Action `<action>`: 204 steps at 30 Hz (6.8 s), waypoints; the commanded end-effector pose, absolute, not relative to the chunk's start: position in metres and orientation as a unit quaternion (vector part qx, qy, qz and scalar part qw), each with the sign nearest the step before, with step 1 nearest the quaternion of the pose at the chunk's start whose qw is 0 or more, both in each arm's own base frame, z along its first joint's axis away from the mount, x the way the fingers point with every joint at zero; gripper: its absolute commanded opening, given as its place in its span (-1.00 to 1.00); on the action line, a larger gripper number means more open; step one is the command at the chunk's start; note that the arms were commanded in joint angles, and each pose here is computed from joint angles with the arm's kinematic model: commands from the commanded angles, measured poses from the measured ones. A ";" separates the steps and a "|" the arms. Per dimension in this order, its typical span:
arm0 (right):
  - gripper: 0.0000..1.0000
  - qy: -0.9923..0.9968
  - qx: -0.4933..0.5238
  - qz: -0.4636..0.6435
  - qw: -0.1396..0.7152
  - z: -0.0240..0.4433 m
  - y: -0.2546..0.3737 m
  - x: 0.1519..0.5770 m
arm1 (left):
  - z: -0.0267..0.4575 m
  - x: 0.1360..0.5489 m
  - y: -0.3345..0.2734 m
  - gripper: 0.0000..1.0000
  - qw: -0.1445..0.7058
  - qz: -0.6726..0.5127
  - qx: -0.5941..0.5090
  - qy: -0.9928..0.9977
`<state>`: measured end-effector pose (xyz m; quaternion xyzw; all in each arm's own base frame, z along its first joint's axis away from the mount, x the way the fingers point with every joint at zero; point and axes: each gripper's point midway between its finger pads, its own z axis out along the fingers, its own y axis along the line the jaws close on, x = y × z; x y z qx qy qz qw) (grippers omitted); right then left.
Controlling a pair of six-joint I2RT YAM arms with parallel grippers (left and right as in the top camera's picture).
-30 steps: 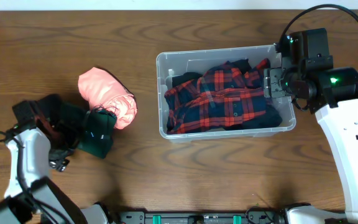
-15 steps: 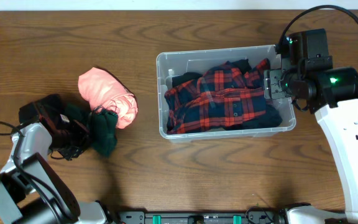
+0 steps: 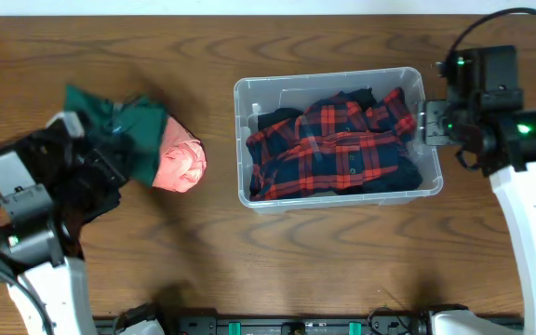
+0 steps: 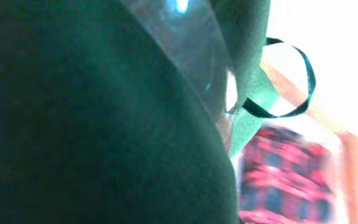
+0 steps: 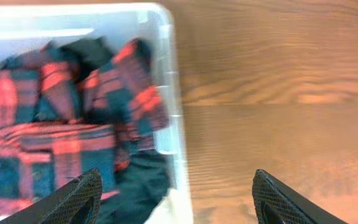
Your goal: Pack container
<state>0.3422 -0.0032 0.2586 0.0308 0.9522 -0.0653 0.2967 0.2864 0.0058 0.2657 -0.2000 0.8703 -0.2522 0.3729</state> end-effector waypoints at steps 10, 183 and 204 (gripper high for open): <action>0.51 0.922 0.143 -0.094 0.347 0.295 -0.052 0.315 | 0.301 0.305 -0.219 -0.88 0.281 -0.434 0.059 0.854; -0.21 0.955 -0.259 0.058 0.133 0.067 0.195 0.367 | 0.264 0.316 0.001 0.96 0.264 -0.093 -0.123 0.952; 0.69 0.900 -0.245 0.083 0.352 0.257 0.174 0.352 | 0.200 0.261 0.209 0.96 0.171 0.032 -0.475 0.863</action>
